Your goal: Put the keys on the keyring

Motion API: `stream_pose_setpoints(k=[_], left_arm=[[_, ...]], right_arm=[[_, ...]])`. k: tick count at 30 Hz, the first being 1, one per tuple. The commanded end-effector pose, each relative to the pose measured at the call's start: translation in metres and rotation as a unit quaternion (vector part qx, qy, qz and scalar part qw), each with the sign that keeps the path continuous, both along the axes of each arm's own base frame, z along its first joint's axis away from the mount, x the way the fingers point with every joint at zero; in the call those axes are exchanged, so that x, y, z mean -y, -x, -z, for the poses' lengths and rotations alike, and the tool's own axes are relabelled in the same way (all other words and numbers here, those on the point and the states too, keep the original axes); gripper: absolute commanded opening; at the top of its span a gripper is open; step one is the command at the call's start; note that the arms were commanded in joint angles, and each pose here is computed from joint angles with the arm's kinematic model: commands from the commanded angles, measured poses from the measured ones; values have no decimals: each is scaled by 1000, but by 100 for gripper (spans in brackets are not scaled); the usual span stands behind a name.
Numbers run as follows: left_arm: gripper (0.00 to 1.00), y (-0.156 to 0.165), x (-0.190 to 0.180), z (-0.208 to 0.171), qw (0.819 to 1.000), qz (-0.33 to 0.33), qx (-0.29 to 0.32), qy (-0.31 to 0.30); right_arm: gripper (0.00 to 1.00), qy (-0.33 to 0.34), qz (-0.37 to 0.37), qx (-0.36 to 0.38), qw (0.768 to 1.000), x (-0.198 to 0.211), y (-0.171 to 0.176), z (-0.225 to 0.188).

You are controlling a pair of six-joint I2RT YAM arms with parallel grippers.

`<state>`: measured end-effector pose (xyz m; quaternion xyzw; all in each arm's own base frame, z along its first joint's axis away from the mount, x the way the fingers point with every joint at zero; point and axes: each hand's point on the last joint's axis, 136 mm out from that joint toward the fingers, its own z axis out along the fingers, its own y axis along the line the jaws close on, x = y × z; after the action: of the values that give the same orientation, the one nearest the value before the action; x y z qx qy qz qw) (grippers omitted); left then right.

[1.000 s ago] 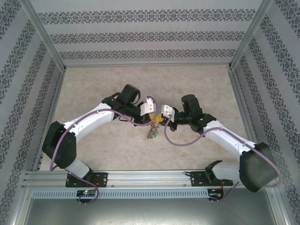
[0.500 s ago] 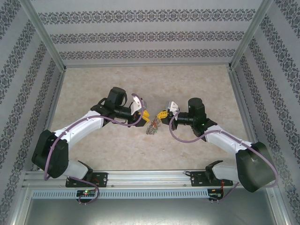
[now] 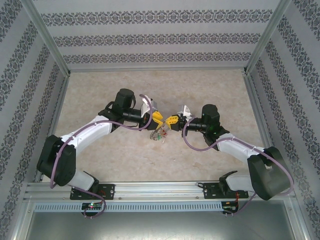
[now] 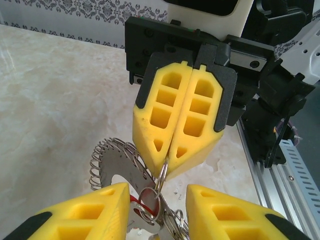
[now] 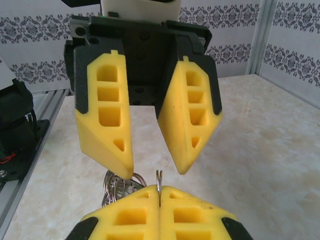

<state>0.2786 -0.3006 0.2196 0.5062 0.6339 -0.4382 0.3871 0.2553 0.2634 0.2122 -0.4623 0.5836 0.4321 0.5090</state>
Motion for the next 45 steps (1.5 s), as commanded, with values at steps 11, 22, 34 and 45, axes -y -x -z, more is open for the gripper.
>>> stream_pose_setpoints(k=[11,22,34,45], left_arm=[[28,1,2,-4,999,43,5,-8],[21,8,3,3,998,64,-4,-19],[0,7,5,-1,998,56,19,-35],[0,14,8,11,993,52,50,-88]], right_arm=[[0,-22,-28,21,999,-2,5,-16],[0,-22,-27,19,999,-3,4,-17],[0,6,-23,6,1000,-5,4,-10],[8,132,-15,14,991,-3,11,25]])
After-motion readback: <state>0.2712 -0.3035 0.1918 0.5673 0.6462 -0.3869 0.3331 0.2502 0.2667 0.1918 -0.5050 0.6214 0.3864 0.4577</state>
